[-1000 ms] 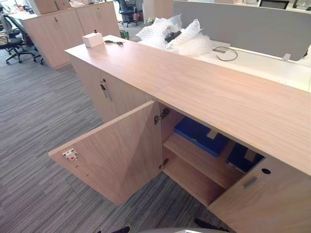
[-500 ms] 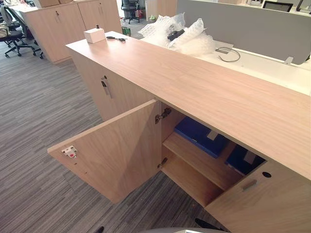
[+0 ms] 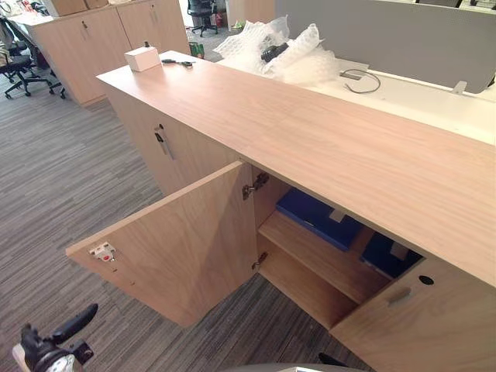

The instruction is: Walk over to the cabinet, pick up the folder, carry it to the office cabinet, place the folder inside the office cabinet, then close the office cabinet door

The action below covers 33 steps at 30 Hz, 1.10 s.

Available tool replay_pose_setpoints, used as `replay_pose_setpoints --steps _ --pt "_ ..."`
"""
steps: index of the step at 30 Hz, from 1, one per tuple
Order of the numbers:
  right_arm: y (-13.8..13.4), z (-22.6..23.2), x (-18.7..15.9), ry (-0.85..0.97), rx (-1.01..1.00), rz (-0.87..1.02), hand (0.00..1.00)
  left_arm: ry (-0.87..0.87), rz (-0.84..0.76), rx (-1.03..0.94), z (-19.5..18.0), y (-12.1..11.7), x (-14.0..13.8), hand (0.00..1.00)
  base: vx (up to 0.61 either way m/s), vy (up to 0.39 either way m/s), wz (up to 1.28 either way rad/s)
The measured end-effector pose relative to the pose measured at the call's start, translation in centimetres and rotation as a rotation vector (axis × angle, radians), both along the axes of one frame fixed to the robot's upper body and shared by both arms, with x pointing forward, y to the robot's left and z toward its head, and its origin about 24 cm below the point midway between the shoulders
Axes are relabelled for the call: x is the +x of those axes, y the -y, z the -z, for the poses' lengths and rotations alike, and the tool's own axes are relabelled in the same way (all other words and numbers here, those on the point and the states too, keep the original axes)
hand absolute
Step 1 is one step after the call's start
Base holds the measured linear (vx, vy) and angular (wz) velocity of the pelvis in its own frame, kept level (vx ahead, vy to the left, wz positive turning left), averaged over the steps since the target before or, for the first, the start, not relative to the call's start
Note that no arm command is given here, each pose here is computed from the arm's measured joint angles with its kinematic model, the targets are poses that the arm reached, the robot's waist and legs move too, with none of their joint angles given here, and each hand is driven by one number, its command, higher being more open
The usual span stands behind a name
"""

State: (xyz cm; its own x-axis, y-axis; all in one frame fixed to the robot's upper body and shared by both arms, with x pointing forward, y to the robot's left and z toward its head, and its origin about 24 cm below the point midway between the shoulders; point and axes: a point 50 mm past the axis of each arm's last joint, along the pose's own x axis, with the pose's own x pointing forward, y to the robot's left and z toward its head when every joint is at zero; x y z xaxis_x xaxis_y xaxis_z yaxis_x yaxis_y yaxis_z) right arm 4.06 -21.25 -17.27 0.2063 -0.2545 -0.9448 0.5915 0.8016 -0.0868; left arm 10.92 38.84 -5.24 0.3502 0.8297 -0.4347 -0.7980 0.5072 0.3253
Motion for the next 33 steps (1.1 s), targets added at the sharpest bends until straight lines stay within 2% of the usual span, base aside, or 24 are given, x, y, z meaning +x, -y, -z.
replay_pose_setpoints --steps 3,4,8,14,18,26,30,33 --pt "-0.3 0.0 0.3 0.004 0.001 -0.051 1.00 -0.036 0.196 0.149 -2.3 0.3 2.9 1.00 0.08 -0.027 0.04" --pt "-0.3 -0.1 0.6 0.013 -0.001 -0.070 1.00 -0.065 0.312 0.247 -3.6 0.8 4.4 1.00 0.06 -0.028 0.04" --pt "-0.3 -0.1 0.9 0.034 0.000 -0.085 1.00 -0.172 0.526 0.420 -5.2 1.7 5.8 1.00 0.03 -0.040 0.03" --pt "-0.6 -0.1 1.1 0.042 0.013 -0.096 1.00 -0.396 0.806 0.574 -4.3 3.5 6.3 1.00 -0.04 -0.066 -0.05" --pt "-0.2 -0.1 1.0 0.038 0.003 -0.096 1.00 -0.540 0.974 0.709 -4.5 3.7 6.6 1.00 -0.11 -0.093 -0.09" --pt "0.2 -0.2 0.6 0.025 -0.015 -0.123 1.00 -0.677 1.243 0.887 -4.7 4.9 6.9 1.00 -0.16 -0.093 0.01" --pt "1.2 -0.3 0.2 0.012 -0.044 -0.137 1.00 -0.672 1.454 0.938 -4.3 7.7 6.5 1.00 -0.17 -0.067 0.22" --pt "1.9 -0.4 -0.4 -0.013 -0.063 -0.161 1.00 -0.587 1.718 0.932 -3.4 11.7 5.3 1.00 -0.14 -0.024 0.12"
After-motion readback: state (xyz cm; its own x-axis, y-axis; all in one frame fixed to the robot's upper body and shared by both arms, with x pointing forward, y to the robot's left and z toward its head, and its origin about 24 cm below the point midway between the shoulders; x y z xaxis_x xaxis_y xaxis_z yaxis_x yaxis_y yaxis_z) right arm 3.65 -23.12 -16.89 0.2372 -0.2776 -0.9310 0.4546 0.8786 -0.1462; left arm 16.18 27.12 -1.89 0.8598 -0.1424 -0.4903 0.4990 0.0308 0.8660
